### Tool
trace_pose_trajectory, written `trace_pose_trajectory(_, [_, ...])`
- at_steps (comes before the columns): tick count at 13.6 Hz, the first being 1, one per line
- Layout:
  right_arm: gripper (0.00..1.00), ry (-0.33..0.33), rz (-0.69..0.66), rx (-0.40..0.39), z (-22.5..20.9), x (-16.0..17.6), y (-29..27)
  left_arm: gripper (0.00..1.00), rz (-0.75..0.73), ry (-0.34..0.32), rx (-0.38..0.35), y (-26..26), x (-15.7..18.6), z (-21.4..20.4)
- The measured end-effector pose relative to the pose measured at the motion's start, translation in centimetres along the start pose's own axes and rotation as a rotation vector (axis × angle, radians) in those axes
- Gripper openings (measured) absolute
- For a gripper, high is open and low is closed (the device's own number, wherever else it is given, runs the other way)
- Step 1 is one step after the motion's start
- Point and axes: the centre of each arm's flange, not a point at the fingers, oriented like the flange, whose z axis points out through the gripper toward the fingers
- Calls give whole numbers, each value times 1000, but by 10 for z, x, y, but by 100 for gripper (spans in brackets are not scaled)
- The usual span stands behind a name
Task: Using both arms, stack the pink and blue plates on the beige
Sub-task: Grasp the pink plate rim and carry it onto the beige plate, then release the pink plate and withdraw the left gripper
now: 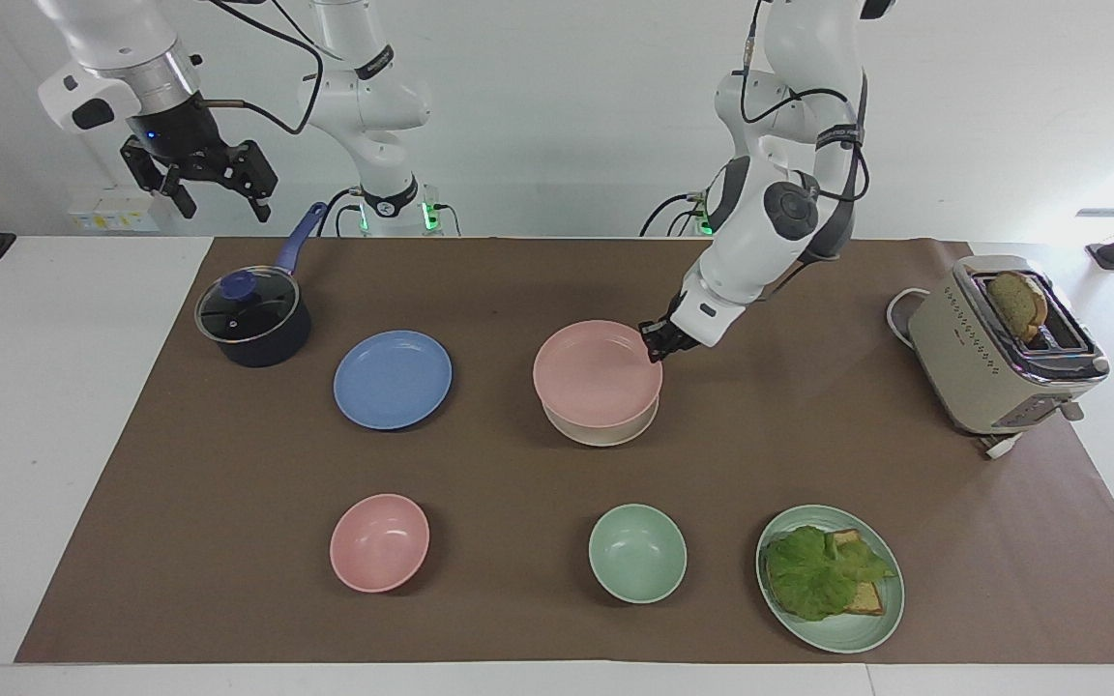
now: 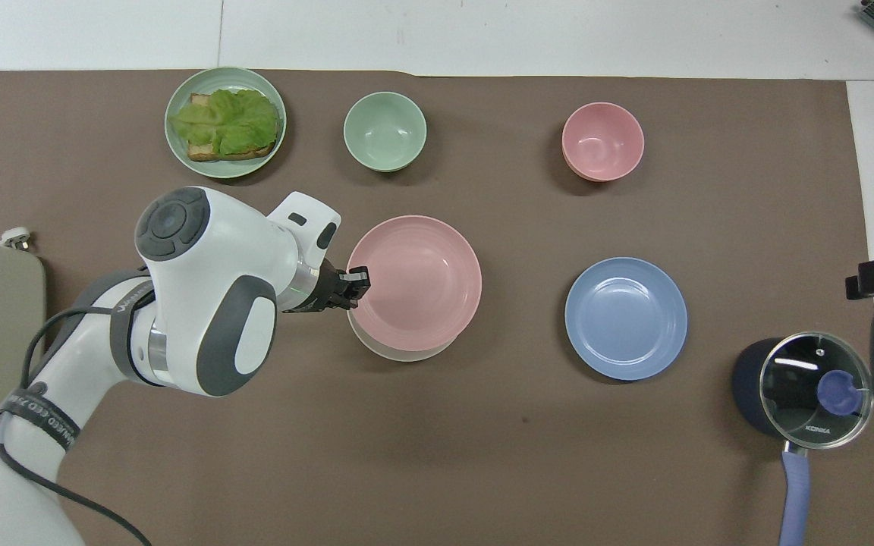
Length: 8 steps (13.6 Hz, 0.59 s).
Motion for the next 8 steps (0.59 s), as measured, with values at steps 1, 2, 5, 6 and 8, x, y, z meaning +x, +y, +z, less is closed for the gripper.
trace_pose_trajectory(1, [100, 0, 0, 0, 0, 0, 0, 5, -11, 3, 6, -6, 2, 10])
trace_pose_trajectory(2, [100, 0, 0, 0, 0, 0, 0, 5, -21, 3, 11, -12, 5, 17])
trace_pose_trajectory(5, [100, 0, 0, 0, 0, 0, 0, 5, -29, 0, 17, -16, 7, 23])
trace_pose_trajectory(6, [100, 0, 0, 0, 0, 0, 0, 13, -30, 0, 17, -16, 7, 23])
trace_pose_trajectory(8, [100, 0, 0, 0, 0, 0, 0, 35, -29, 1, 16, -16, 8, 23])
